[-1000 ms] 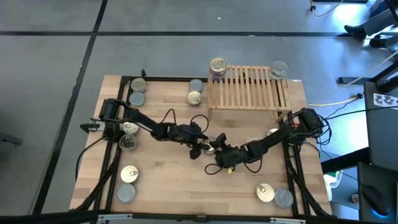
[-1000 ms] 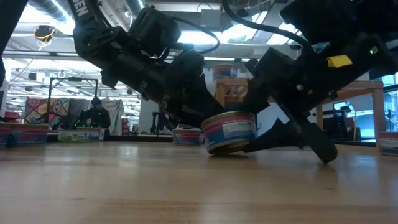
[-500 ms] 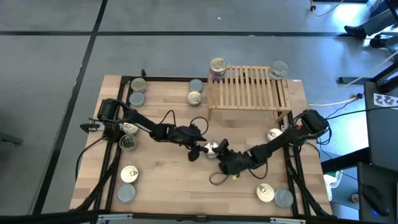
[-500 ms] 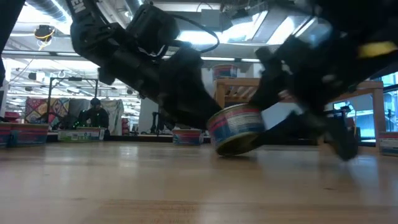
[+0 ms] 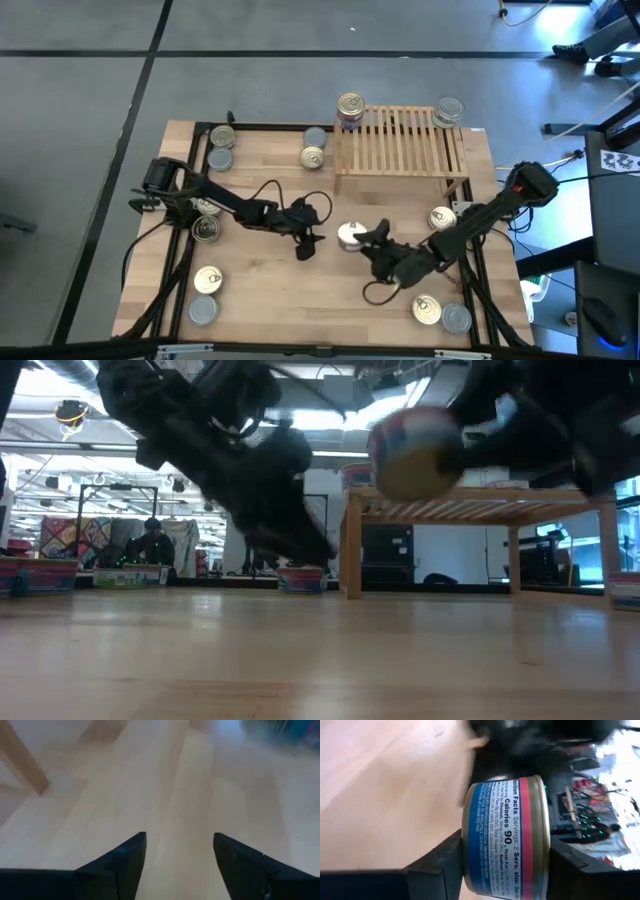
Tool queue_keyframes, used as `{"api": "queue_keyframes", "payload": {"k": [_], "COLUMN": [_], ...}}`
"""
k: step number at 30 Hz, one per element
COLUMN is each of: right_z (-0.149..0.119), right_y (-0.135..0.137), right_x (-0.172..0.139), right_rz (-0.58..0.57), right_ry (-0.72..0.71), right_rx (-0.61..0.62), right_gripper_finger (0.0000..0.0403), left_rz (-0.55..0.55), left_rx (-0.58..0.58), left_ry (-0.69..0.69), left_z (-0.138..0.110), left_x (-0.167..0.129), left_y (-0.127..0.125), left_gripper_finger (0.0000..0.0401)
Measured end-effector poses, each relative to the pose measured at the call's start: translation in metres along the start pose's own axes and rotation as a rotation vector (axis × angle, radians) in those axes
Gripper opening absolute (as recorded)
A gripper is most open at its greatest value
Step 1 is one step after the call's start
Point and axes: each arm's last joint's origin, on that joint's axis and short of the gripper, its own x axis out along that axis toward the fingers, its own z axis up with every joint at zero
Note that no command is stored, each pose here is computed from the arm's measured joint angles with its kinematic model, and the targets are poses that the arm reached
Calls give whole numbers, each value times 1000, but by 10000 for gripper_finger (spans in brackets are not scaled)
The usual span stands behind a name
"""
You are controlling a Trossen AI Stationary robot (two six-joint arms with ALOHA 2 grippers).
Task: Stack canned seafood by type on shelf
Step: Put the blue and pink tuna can on the shelf and align it to the other blue and pink tuna can
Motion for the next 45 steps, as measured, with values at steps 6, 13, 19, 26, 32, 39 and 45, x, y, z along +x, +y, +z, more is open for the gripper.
{"api": "queue_keyframes", "payload": {"k": [6,13,19,26,32,39,45], "right_z": [0,-22,-39,-59,-83,-101,-103], "right_y": [-48,-99,-134,-169,-178,-181,-185], "right_x": [-23,-21,2,38,70,88,92], "right_rz": [-121,-258,-269,-235,-216,-219,-235], "right_ry": [-43,14,117,270,378,438,412], "right_rx": [134,271,274,272,280,289,292], "right_gripper_finger": [195,195,195,195,195,195,195], "left_rz": [21,56,66,69,70,70,69], "left_rx": [27,55,78,89,90,96,105], "left_ry": [40,31,38,41,45,45,44], "left_z": [-12,-17,-19,-19,-19,-19,-19], "left_x": [0,-1,-2,-2,-2,-2,-2], "left_y": [-11,-19,-20,-20,-20,-20,-20], "left_gripper_finger": [229,229,229,229,229,229,229]}}
